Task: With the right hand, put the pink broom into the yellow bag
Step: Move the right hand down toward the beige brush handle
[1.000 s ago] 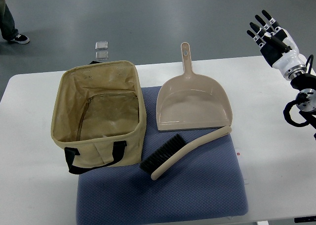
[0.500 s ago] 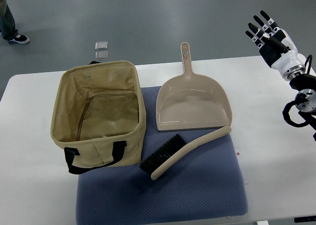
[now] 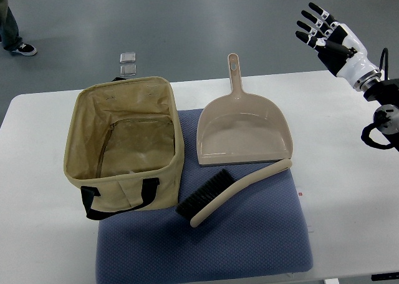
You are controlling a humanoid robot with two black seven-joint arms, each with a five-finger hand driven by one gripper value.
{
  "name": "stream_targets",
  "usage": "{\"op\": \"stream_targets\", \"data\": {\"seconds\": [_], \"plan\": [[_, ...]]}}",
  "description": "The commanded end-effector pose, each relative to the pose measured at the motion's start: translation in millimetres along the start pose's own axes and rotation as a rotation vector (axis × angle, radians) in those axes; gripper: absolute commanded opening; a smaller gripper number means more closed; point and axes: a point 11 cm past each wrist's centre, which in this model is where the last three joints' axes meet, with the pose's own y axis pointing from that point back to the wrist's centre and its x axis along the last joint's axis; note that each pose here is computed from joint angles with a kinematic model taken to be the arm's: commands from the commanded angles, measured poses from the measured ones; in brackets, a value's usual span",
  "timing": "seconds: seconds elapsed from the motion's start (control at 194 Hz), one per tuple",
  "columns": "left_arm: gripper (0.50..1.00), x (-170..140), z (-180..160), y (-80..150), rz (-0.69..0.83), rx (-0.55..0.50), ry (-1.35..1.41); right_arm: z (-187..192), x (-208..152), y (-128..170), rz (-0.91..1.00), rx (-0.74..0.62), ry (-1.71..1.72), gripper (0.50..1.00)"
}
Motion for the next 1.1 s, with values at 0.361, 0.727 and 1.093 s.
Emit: {"op": "stream_targets", "data": {"seconds": [0.361,0.727,1.093], "plan": [[1.0,-0.3,-0.1,0.0,-0.001,0.0,0.0,-15.9,-95.6,21.1,-0.657,-0.106,0.621,0.926],[1.0,0.2,-0.1,0.0,0.001,0.0,0.0,61.2,-131.1,65.6,-0.884,-0.132,1.169,0.924],[1.0,0.1,0.8,0.1,0.0,-0.001,0.0,101.5,-125.6,90.1,-0.916,-0.156,1.397,0.913]]}}
